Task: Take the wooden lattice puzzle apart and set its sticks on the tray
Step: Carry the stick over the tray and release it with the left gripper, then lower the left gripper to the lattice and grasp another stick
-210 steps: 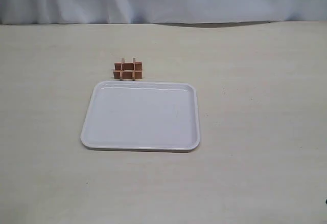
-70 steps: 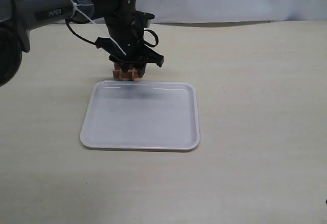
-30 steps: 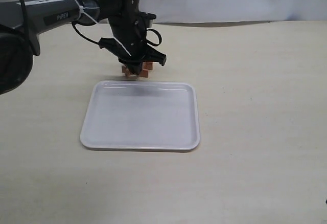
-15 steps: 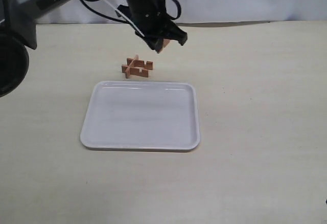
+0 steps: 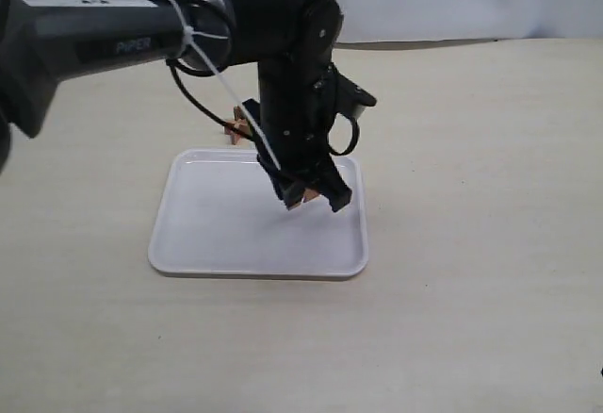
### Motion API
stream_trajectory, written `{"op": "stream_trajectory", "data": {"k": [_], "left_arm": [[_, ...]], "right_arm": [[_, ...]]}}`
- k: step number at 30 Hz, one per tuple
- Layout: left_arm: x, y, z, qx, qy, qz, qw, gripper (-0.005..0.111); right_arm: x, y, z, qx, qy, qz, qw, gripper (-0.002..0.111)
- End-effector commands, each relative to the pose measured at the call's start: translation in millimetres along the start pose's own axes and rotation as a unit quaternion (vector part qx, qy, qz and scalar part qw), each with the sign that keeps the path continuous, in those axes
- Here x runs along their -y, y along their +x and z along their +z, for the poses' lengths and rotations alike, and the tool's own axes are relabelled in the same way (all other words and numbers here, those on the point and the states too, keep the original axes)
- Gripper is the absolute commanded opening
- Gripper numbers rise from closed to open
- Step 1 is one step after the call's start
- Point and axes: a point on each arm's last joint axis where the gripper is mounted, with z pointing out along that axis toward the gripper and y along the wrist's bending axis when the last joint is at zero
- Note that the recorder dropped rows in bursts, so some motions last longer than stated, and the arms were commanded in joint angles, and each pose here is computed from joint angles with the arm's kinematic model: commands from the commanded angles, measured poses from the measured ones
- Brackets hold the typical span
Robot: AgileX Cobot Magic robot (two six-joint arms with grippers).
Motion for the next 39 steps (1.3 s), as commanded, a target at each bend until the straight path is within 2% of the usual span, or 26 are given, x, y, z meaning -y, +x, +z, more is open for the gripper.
{"op": "stream_trajectory", "data": {"k": [1, 5, 9, 11, 12, 15, 18, 20, 23, 25, 30, 34, 39], "left_arm": [[1.4, 20, -24, 0.072, -0.009, -0.003, 0.997, 0.000], [1.1, 26, -8, 0.046, -0.008, -0.003, 0.999, 0.000], [-0.2, 22, 12, 0.039, -0.009, -0.002, 0.999, 0.001], [-1.1, 20, 11, 0.048, -0.014, 0.000, 0.999, 0.014], [-2.7, 19, 8, 0.051, -0.022, 0.003, 0.998, 0.029], [-6.6, 16, -3, 0.043, -0.041, 0.012, 0.998, 0.051], [-11.8, 13, -18, 0.046, -0.069, 0.018, 0.996, 0.061], [-18.0, 11, -29, 0.062, -0.103, 0.015, 0.993, 0.060], [-36.9, 9, -40, 0.097, -0.158, -0.018, 0.982, 0.060], [-50.4, 9, -41, 0.113, -0.165, -0.036, 0.979, 0.060], [-97.1, 17, -27, 0.133, -0.117, -0.122, 0.977, 0.060], [-133.9, 28, -9, 0.136, -0.076, -0.195, 0.968, 0.049], [-154.2, 35, 10, 0.131, -0.062, -0.213, 0.966, 0.046]], "right_arm": [[0, 0, 0, 0.005, 0.001, -0.003, 1.000, 0.005], [0, 0, 0, 0.005, 0.001, -0.003, 1.000, 0.005], [0, 0, 0, 0.005, 0.001, -0.003, 1.000, 0.005], [0, 0, 0, 0.005, 0.001, -0.003, 1.000, 0.005], [0, 0, 0, 0.005, 0.001, -0.003, 1.000, 0.005], [0, 0, 0, 0.005, 0.001, -0.003, 1.000, 0.005], [0, 0, 0, 0.005, 0.001, -0.003, 1.000, 0.005], [0, 0, 0, 0.005, 0.001, -0.003, 1.000, 0.005], [0, 0, 0, 0.005, 0.001, -0.003, 1.000, 0.005], [0, 0, 0, 0.005, 0.001, -0.003, 1.000, 0.005], [0, 0, 0, 0.005, 0.001, -0.003, 1.000, 0.005], [0, 0, 0, 0.005, 0.001, -0.003, 1.000, 0.005], [0, 0, 0, 0.005, 0.001, -0.003, 1.000, 0.005]]}}
